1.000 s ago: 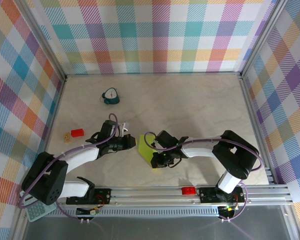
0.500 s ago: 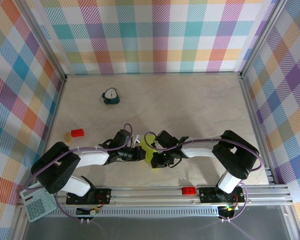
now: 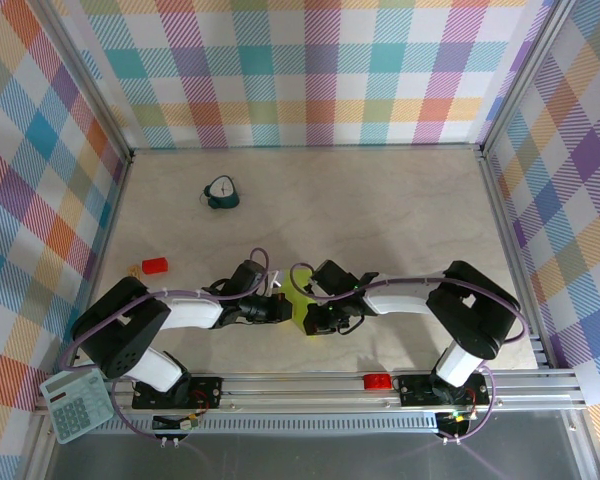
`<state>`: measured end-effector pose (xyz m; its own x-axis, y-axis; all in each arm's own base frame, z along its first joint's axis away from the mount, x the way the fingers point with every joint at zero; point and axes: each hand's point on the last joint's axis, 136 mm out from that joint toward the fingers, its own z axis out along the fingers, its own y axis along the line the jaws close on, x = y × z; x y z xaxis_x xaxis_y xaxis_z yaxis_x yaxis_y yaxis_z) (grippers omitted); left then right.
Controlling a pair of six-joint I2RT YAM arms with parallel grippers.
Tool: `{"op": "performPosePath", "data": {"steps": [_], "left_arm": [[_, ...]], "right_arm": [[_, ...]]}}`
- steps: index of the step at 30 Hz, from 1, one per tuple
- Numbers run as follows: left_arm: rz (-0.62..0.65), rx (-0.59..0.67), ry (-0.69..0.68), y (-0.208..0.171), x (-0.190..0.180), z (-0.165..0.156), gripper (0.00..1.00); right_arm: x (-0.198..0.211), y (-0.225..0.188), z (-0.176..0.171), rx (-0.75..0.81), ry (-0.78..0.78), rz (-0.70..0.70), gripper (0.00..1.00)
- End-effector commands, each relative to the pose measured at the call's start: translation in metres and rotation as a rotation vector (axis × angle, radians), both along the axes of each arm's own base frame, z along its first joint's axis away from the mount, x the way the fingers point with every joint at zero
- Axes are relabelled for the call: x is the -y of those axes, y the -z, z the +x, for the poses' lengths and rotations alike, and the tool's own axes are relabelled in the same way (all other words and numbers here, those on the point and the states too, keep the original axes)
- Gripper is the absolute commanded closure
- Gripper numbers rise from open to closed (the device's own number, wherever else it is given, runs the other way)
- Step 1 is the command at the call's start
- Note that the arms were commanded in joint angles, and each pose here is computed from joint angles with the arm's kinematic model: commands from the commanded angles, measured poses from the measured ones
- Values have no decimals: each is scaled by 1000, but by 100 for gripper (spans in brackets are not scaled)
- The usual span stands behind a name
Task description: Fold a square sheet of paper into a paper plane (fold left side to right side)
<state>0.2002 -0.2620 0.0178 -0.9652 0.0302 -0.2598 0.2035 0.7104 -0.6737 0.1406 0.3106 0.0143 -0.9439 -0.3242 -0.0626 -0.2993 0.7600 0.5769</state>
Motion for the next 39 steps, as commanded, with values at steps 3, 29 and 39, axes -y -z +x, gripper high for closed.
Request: {"op": "performPosePath", "data": {"steps": [3,29,39], "left_arm": [[136,-61,-38,23,-22,-13,100],[202,-99,-98,23,-29,-11,100],[215,-105,-111,23,-31,-11,100]], "right_arm": [[10,-6,-3,-17,13,-35,100],[-31,-14,20,2,22,80,100],[-11,9,6,-56,32,-5,100]]}}
